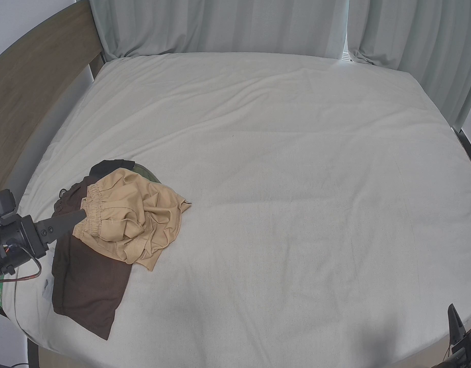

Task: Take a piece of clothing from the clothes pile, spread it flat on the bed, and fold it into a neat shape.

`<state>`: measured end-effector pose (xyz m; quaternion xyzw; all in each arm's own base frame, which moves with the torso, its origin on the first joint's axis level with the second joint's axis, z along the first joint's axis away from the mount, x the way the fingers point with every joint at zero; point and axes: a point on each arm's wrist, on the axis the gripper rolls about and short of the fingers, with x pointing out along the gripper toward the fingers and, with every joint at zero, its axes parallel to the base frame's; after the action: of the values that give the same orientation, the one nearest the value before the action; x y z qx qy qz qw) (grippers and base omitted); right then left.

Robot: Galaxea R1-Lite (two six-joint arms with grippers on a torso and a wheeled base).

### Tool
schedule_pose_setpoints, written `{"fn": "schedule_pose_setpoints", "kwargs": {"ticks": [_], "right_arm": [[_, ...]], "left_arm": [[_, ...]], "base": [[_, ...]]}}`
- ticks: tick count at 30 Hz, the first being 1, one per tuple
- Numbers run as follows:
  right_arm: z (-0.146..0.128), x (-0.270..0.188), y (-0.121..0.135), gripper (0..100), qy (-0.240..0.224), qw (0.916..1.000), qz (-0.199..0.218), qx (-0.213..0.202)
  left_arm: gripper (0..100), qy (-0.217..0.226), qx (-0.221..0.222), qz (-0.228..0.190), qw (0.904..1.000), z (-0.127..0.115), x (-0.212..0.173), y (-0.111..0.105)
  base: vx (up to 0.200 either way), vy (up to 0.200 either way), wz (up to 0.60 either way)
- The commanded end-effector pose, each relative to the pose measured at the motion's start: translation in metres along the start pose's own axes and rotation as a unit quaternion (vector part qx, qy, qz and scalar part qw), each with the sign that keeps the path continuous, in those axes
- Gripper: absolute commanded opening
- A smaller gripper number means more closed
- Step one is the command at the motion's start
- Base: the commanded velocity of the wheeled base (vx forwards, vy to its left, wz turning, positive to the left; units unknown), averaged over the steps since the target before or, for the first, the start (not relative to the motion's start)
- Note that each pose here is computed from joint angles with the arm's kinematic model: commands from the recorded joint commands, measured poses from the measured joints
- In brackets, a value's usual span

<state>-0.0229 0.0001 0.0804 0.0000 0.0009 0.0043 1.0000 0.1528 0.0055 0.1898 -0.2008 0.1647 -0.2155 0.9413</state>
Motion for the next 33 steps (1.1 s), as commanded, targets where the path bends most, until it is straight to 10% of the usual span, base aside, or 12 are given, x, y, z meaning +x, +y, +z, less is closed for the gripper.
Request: {"fn": "schedule_pose_setpoints", "kwargs": {"ticks": [1,33], "right_arm": [[-0.005,0.0,0.0,100,0.001,1.0,0.0,0.0],[-0.005,0.0,0.0,100,0.001,1.0,0.0,0.001]], "left_arm": [[100,0.017,-0.012,0.005,0.9998,-0.001,0.014,0.01],[100,0.026,-0.022,0.005,0.9994,0.01,0.069,0.088]], "base": [[0.0,0.0,0.0],[0.0,0.0,0.0]]}}
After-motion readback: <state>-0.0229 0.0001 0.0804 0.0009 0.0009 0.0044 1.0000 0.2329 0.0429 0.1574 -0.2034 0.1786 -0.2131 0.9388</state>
